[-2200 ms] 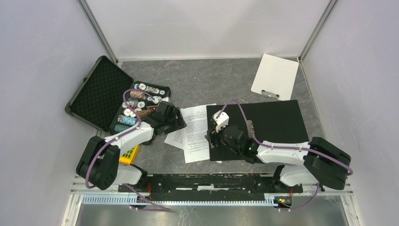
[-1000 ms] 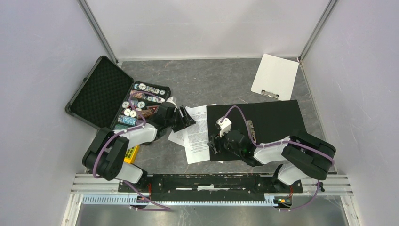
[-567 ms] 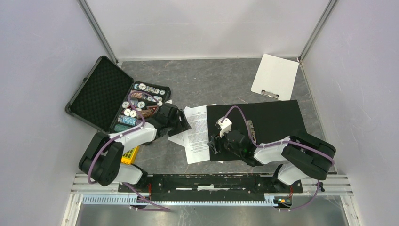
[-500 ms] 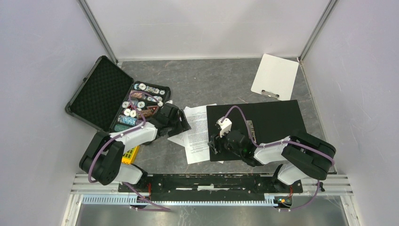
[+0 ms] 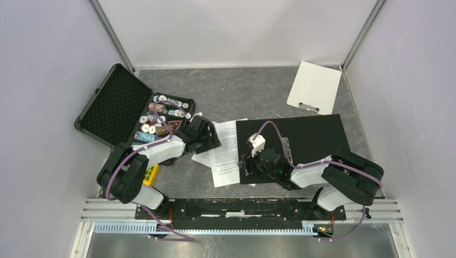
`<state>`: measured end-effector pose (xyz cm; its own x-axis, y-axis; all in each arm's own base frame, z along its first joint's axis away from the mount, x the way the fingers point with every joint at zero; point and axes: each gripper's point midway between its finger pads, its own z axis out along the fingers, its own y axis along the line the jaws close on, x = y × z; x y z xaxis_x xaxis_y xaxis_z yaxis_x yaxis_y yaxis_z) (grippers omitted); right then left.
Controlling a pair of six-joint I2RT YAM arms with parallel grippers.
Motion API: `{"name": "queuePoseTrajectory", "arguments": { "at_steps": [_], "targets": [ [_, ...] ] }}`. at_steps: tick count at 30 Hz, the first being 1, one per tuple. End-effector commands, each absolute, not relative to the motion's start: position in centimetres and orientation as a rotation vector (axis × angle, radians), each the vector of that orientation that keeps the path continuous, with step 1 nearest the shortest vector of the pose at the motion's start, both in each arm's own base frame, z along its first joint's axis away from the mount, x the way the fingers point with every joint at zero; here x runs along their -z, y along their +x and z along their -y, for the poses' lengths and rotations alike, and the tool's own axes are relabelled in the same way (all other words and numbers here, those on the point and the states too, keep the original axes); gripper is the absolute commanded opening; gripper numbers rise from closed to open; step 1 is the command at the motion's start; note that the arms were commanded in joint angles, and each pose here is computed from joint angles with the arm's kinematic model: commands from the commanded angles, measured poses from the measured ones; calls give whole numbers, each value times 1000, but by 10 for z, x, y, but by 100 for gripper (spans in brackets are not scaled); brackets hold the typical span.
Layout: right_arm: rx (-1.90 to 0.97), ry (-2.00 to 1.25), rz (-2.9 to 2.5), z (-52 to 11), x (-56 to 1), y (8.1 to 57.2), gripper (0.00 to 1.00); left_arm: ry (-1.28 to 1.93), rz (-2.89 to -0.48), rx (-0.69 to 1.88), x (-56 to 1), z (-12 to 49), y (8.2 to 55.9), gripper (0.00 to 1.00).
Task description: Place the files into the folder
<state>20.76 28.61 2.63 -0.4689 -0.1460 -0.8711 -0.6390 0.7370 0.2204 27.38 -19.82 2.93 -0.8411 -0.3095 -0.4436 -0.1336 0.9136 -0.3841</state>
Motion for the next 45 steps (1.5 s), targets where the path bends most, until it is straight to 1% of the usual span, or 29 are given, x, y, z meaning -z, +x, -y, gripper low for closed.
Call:
{"name": "queuePoseTrajectory", "arguments": {
  "at_steps": [1, 7, 13, 17, 21, 26, 31, 34, 39, 45],
  "targets": [
    [-665, -611, -2017, -283, -19, 205, 63, -388, -2563, 515, -23, 207, 273, 75],
    [-665, -611, -2018, -282, -18, 205, 63, -368, -2494, 712, -43, 228, 274, 74],
    [-672, -615, -2016, -283, -19, 204, 63, -349, -2456, 749, -56, 229, 273, 74],
    [-673, -614, -2016, -282, -20, 204, 63, -383, -2504, 527, -50, 201, 270, 74],
    [-664, -611, -2014, -281, -22, 206, 63, -345, -2538, 507, -54, 205, 256, 75],
    [-669, -618, -2014, -283, -23, 206, 63, -295, -2604, 341, -50, 199, 226, 77],
    [-696, -604, -2003, -285, -26, 205, 63, -331, -2594, 335, -44, 198, 212, 77],
    [-704, -603, -2000, -286, -28, 204, 63, -349, -2598, 321, -37, 199, 212, 77],
    [-709, -596, -1993, -284, -29, 203, 63, -366, -2606, 394, -27, 214, 211, 77],
    [-736, -596, -1967, -283, -43, 200, 63, -373, -2633, 360, -16, 216, 206, 78]
  ]
}}
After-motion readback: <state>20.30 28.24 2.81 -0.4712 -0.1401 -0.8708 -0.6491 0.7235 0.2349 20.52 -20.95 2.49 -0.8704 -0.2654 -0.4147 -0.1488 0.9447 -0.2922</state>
